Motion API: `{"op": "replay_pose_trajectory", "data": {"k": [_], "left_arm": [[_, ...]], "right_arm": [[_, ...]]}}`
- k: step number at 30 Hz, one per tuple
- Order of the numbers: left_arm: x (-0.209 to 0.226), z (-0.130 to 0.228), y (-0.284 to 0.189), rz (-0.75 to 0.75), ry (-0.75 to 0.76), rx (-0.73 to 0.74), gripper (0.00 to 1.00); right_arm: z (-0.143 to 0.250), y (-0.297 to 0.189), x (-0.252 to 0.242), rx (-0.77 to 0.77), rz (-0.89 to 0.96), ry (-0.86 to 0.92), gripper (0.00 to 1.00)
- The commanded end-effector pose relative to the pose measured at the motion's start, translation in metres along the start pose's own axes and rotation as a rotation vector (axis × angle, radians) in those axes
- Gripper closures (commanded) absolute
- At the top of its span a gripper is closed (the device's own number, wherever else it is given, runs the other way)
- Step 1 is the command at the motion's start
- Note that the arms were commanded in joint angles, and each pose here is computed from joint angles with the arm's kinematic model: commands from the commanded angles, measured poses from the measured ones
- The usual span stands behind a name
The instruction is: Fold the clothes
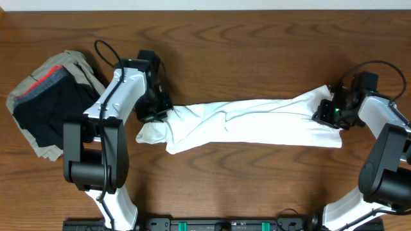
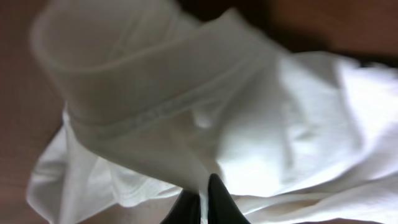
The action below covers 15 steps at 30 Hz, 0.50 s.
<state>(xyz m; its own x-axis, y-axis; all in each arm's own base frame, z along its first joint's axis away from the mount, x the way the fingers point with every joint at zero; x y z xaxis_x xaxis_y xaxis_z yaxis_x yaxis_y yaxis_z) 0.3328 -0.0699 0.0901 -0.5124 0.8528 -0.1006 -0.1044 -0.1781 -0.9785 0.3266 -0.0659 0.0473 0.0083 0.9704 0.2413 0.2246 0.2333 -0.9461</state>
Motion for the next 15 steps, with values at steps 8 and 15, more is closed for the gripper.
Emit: {"op": "replay_pose_trajectory", "data": {"k": [8, 15], "left_arm": [[-0.020, -0.045, -0.077, 0.042, 0.103, -0.386, 0.94], [-0.015, -0.050, -0.069, -0.003, 0.108, -0.383, 0.94]], "right_arm": [[0.019, 0.010, -0.008, 0.083, 0.063, 0.028, 0.80], [0.019, 0.010, -0.008, 0.083, 0.063, 0.028, 0.80]]}}
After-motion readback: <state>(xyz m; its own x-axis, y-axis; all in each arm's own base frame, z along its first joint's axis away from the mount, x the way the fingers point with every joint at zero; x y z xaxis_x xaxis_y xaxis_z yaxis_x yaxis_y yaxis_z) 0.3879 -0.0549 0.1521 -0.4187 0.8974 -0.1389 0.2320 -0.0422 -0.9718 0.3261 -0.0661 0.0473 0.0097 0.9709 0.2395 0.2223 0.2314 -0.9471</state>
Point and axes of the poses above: each gripper's point midway between its finger pads, its own y axis out along the fingers, its own x axis along the line the jaws close on, z = x × y, the point moved 5 cm from there along -y, back along the fingers, and after that the axes turned 15 degrees about -y, right-handed, at the moved point
